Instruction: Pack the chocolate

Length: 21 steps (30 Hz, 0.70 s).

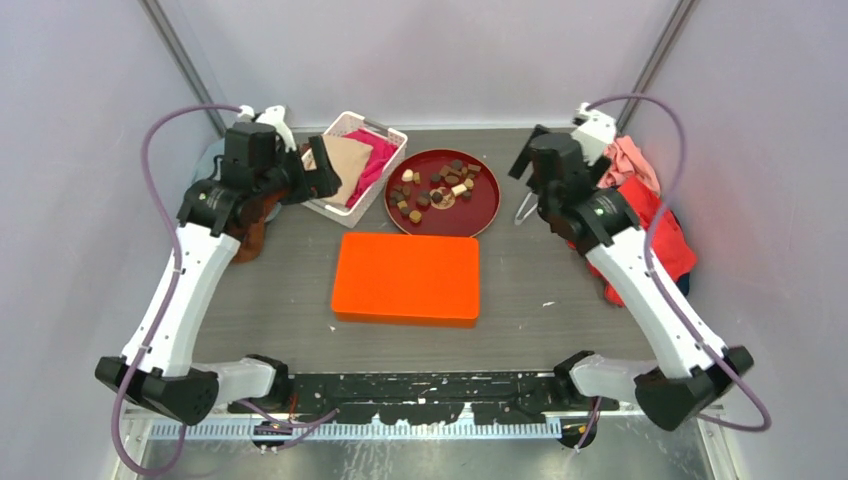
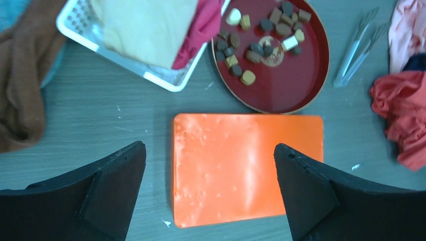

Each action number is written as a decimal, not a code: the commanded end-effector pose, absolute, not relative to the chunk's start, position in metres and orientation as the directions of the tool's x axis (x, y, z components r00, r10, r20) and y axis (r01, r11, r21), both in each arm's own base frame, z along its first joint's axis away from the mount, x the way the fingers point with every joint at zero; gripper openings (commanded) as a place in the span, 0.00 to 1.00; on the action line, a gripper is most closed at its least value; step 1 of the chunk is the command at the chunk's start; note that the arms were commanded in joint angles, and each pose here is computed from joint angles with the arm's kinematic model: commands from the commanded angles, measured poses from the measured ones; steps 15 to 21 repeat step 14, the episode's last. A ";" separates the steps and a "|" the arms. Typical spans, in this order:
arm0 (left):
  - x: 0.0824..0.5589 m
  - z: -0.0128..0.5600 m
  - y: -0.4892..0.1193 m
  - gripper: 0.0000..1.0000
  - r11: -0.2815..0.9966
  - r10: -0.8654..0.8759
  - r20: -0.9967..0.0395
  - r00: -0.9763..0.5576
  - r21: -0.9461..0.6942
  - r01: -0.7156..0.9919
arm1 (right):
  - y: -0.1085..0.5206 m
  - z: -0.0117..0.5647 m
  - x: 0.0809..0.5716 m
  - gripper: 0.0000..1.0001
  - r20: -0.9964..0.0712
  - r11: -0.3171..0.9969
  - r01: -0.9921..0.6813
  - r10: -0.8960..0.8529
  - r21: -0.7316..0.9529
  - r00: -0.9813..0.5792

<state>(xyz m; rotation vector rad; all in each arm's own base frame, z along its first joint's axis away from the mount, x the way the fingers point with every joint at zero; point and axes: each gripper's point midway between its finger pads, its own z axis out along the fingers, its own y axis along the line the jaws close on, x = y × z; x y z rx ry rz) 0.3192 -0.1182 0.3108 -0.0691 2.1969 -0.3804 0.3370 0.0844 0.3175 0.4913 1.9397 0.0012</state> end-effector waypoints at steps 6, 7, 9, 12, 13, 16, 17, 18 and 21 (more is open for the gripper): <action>0.298 0.329 -0.084 1.00 0.962 -0.255 -0.791 -0.556 -0.264 -0.065 | -0.012 0.385 0.277 1.00 -0.915 0.753 0.530 0.381 0.389 0.131; 0.294 0.333 -0.083 1.00 0.960 -0.263 -0.803 -0.535 -0.273 -0.063 | -0.015 0.382 0.272 1.00 -0.908 0.745 0.527 0.390 0.409 0.154; 0.292 0.335 -0.082 1.00 0.956 -0.275 -0.814 -0.511 -0.288 -0.056 | -0.020 0.375 0.265 1.00 -0.898 0.734 0.524 0.401 0.433 0.181; 0.290 0.336 -0.084 1.00 0.948 -0.299 -0.818 -0.491 -0.315 -0.052 | -0.023 0.366 0.262 1.00 -0.900 0.728 0.535 0.398 0.429 0.181; 0.290 0.335 -0.083 1.00 0.946 -0.304 -0.816 -0.491 -0.318 -0.058 | -0.023 0.365 0.261 1.00 -0.903 0.727 0.543 0.392 0.420 0.173; 0.289 0.334 -0.083 1.00 0.945 -0.308 -0.815 -0.490 -0.320 -0.062 | -0.024 0.364 0.262 1.00 -0.906 0.726 0.550 0.390 0.413 0.166; 0.289 0.334 -0.083 1.00 0.945 -0.308 -0.815 -0.490 -0.320 -0.062 | -0.024 0.364 0.262 1.00 -0.906 0.726 0.550 0.390 0.413 0.166; 0.289 0.334 -0.083 1.00 0.945 -0.308 -0.815 -0.490 -0.320 -0.062 | -0.024 0.364 0.262 1.00 -0.906 0.726 0.550 0.390 0.413 0.166; 0.289 0.334 -0.083 1.00 0.945 -0.308 -0.815 -0.490 -0.320 -0.062 | -0.024 0.364 0.262 1.00 -0.906 0.726 0.550 0.390 0.413 0.166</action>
